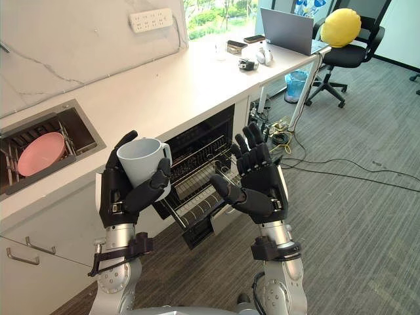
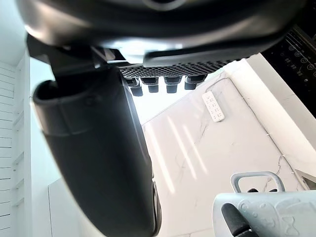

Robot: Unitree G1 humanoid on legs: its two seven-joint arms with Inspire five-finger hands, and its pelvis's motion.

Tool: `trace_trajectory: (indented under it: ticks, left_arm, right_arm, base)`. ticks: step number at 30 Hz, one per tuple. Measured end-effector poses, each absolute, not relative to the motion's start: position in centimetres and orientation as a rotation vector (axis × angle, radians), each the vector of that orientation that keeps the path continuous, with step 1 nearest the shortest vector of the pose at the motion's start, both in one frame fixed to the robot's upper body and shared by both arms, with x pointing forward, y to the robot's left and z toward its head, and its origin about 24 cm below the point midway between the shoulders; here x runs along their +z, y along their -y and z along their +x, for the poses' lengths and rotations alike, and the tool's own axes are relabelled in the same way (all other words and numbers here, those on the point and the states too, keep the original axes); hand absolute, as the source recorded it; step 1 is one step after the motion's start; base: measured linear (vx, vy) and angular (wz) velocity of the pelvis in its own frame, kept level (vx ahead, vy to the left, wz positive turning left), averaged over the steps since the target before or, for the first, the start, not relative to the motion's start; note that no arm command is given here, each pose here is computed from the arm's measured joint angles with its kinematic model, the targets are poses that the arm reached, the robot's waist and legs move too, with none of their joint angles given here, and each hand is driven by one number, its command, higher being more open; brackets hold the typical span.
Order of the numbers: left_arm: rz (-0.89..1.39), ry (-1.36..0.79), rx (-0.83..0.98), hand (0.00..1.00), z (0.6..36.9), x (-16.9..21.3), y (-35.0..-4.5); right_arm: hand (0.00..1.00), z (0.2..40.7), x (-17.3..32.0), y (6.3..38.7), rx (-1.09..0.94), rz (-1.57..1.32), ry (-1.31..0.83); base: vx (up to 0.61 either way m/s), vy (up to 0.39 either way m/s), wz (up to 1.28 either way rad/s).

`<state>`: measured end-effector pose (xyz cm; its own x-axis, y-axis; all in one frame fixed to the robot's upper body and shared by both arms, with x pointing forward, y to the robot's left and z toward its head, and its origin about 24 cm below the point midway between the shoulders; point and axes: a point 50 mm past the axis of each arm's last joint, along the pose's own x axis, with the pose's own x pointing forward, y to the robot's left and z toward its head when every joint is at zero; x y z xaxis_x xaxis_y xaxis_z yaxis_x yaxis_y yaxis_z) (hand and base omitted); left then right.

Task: Walk over to the sink, pick up the cup, carry it to the dishwasher, place the cup inside the dishwasher, then close the dishwasher door

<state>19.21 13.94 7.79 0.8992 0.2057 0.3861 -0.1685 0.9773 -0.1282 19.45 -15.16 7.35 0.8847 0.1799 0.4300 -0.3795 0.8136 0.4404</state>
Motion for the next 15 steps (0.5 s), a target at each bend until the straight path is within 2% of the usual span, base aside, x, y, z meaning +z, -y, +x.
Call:
trace_trajectory:
  ticks: [9, 15]
  left_arm:
    - [0.07, 0.495, 0.15, 0.0, 19.9, 8.8, -12.7]
    - [0.15, 0.535, 0.103, 0.0, 20.3, 8.9, -11.7]
  right_arm:
    - [1.0, 20.1, 7.5, 14.6, 0.35, 0.604, 0.352]
    - [1.0, 20.8, 8.2, 13.0, 0.432, 0.623, 0.361]
  base:
    - [-0.01, -0.013, -0.01]
    - [-0.02, -0.02, -0.06]
